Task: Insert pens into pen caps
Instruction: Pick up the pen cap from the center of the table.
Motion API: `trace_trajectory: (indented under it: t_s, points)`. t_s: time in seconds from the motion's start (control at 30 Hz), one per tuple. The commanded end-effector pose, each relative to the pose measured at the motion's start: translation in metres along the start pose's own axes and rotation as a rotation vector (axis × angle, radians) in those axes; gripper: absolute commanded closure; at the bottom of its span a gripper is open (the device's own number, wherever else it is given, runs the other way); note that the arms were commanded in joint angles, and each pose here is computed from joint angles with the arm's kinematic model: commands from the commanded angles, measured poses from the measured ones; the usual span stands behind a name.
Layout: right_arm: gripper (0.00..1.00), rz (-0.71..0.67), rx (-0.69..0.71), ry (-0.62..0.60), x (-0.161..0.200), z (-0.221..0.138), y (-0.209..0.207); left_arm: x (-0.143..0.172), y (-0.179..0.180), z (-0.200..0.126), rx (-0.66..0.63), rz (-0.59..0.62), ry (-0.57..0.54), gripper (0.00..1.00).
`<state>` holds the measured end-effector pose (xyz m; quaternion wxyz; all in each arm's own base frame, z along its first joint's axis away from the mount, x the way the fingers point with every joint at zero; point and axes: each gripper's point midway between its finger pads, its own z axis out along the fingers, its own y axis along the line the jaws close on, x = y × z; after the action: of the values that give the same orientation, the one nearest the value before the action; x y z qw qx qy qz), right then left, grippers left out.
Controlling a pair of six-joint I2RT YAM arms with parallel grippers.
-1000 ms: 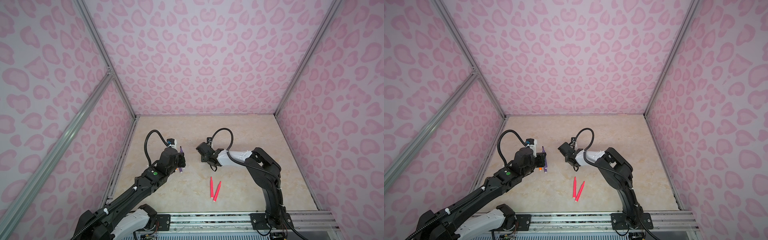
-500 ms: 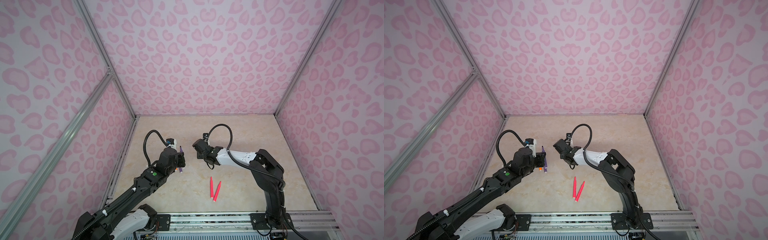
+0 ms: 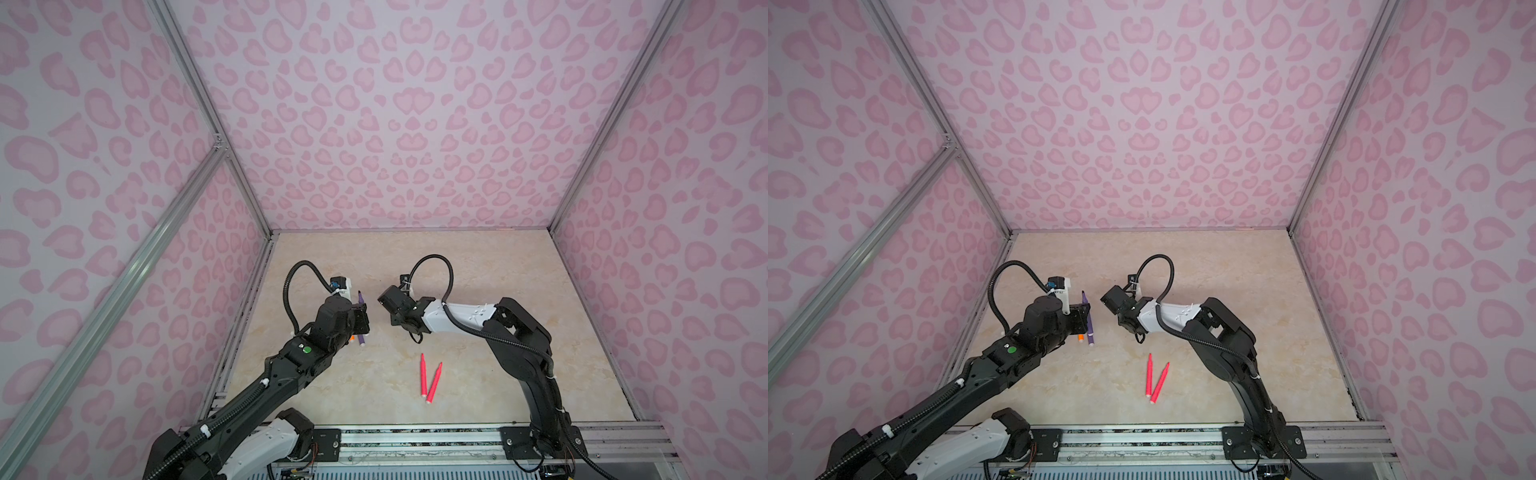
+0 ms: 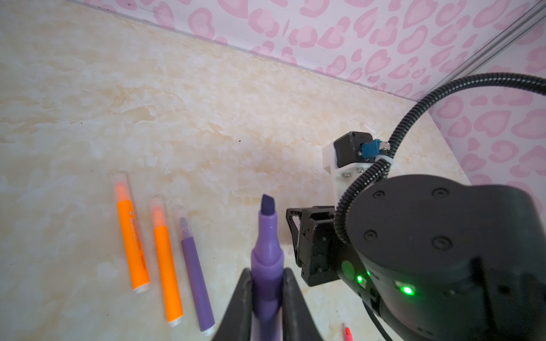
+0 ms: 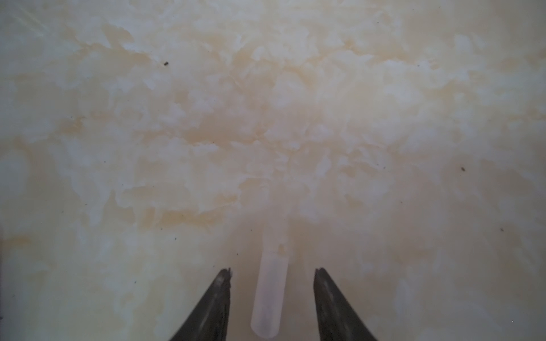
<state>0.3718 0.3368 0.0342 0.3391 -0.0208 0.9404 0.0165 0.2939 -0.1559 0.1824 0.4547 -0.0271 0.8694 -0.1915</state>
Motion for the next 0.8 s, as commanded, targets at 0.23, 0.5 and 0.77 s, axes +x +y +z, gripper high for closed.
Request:
trace_trajectory:
  t_s: [0.23, 0.5, 0.77]
  points:
    - [0.63, 0.009, 0.042, 0.029, 0.008, 0.014, -0.008, -0.001, 0.000, 0.003, -0.008, -0.005, -0.001, 0.97]
    - [0.65, 0.023, 0.019, 0.055, 0.014, 0.012, -0.007, 0.000, -0.001, 0.005, -0.010, -0.002, 0.012, 0.97]
    - [0.65, 0.026, 0.017, 0.061, 0.018, 0.014, -0.007, 0.001, -0.001, 0.007, -0.010, -0.001, 0.021, 0.97]
